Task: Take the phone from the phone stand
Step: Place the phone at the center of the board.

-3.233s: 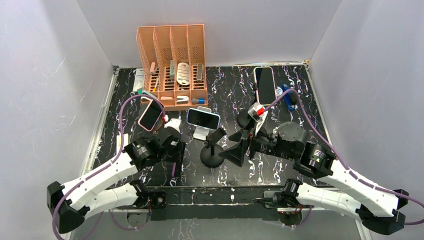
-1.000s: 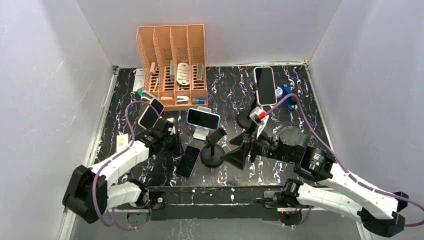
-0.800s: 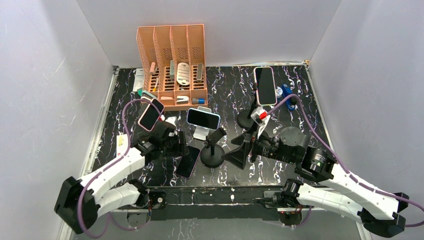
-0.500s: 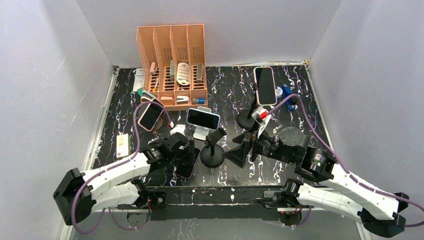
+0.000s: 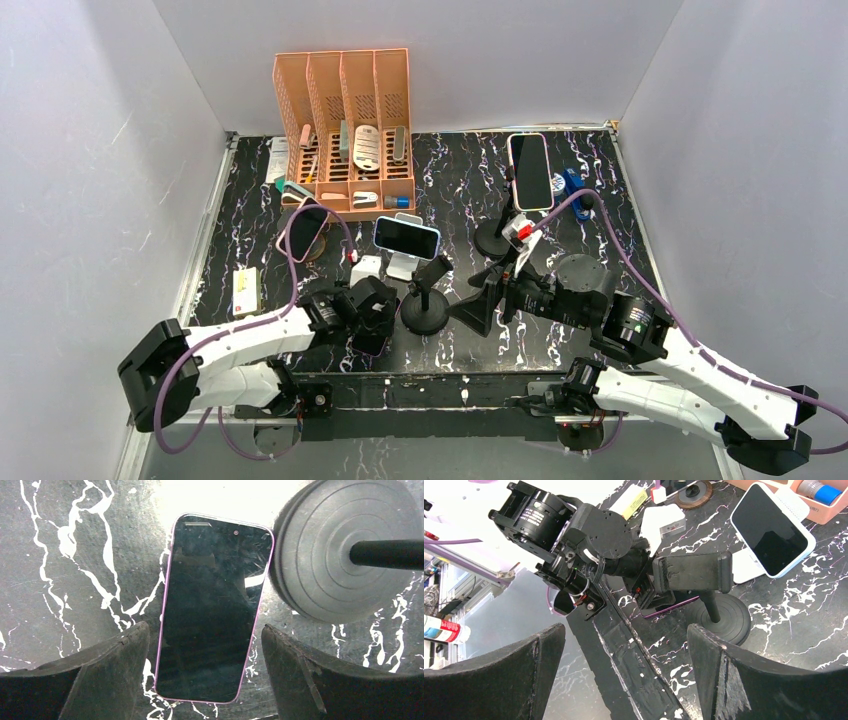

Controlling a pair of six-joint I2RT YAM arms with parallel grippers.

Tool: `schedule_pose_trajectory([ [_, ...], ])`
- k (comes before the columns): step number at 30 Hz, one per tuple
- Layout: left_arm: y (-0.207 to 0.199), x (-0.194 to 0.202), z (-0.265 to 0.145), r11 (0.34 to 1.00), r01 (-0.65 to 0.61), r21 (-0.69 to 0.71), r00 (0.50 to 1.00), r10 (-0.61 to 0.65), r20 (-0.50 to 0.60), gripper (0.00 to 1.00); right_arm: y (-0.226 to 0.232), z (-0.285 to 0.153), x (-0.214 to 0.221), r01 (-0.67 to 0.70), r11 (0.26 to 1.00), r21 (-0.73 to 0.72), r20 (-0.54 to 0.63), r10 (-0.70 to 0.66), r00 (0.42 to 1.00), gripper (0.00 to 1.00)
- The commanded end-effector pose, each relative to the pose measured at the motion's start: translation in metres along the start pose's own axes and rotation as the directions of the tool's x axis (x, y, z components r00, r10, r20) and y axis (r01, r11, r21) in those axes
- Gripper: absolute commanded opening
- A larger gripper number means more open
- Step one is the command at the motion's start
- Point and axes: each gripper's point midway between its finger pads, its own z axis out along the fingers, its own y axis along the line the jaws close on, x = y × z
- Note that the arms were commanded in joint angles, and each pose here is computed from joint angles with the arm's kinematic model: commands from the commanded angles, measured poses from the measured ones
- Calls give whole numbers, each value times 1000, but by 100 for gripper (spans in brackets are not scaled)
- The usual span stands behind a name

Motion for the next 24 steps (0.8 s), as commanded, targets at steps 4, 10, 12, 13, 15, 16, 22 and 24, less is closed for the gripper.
schedule_pose_trajectory([
  [4, -12, -9, -10, 995, 62, 72, 993, -69, 97, 70, 2, -4, -9, 15, 1000, -1, 33, -15, 999, 99],
  [10, -37, -1, -19, 951, 149, 271, 981, -176, 79, 27, 1, -6, -8, 11, 1000, 3, 36, -11, 999, 99],
  [12, -44, 3, -19, 936, 171, 308, 978, -198, 61, 15, 1, -6, -7, 9, 1000, 2, 37, -10, 999, 99],
  [13, -47, 4, -18, 931, 176, 321, 978, -204, 53, 11, 1, -6, -7, 8, 1000, 2, 37, -8, 999, 99],
  [15, -54, 4, -17, 923, 184, 338, 977, -210, 42, 4, 1, -5, -7, 6, 1000, 1, 37, -6, 999, 99],
  [16, -57, 5, -15, 922, 184, 339, 977, -208, 35, 2, 1, -5, -7, 3, 1000, 0, 38, -3, 999, 99],
  [22, -71, 4, 1, 929, 191, 317, 977, -210, 24, 0, 3, -6, -9, -5, 1000, -4, 43, 5, 999, 99],
  [24, -68, 3, 7, 937, 198, 288, 976, -216, 31, 0, 3, -7, -10, -7, 1000, -4, 45, 8, 999, 99],
])
